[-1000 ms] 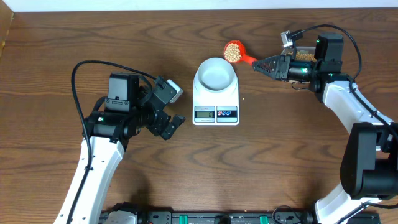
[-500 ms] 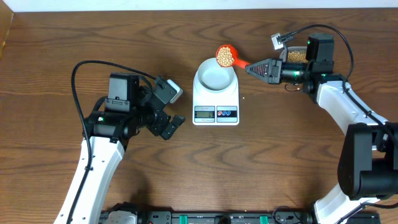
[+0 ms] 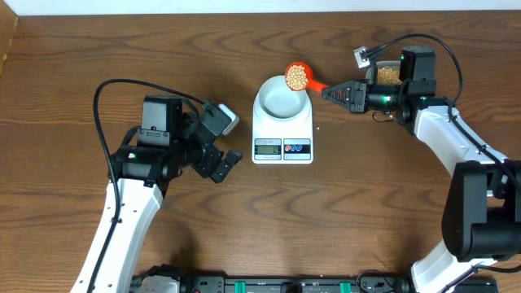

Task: Scoop item into bowl and weigh 50g on scale
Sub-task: 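Carry the filled scoop left over the white bowl with the right gripper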

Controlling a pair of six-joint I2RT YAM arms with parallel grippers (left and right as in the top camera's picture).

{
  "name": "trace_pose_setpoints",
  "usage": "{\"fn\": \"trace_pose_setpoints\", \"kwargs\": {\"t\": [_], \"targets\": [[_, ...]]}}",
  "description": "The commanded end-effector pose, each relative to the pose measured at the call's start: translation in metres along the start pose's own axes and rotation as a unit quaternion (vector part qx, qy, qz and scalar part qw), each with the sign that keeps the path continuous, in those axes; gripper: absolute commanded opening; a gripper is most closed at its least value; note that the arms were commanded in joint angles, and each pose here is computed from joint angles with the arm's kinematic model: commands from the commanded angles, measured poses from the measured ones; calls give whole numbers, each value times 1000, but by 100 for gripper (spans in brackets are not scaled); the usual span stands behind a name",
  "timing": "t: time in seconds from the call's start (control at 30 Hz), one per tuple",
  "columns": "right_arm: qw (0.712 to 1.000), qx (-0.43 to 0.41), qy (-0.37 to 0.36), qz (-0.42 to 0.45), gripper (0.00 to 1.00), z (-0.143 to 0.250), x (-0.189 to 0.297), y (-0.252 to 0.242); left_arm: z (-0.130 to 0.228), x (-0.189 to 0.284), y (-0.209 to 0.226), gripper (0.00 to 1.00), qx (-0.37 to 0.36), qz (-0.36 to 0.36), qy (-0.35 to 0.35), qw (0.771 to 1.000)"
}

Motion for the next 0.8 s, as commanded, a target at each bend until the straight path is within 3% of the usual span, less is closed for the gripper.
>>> {"fn": "trace_pose_setpoints", "kwargs": {"t": [0.0,0.77], "targets": [[1000,19,2,-4,1,-1,-2,1,-7,6,2,98,-11,-9,-8,1000],[999,45,1,0,1,-1,-2,0,-7,6,2,98,-11,-9,-8,1000]]}}
Point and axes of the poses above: each gripper's point midway between its finger pads, its own x axis back along the fingers, its own y axis along the line the jaws close on, z = x × y, the point moved 2 cm from there along x, back along the fingers, and after that the axes turned 4 degrees about x, right-handed, at the moved point
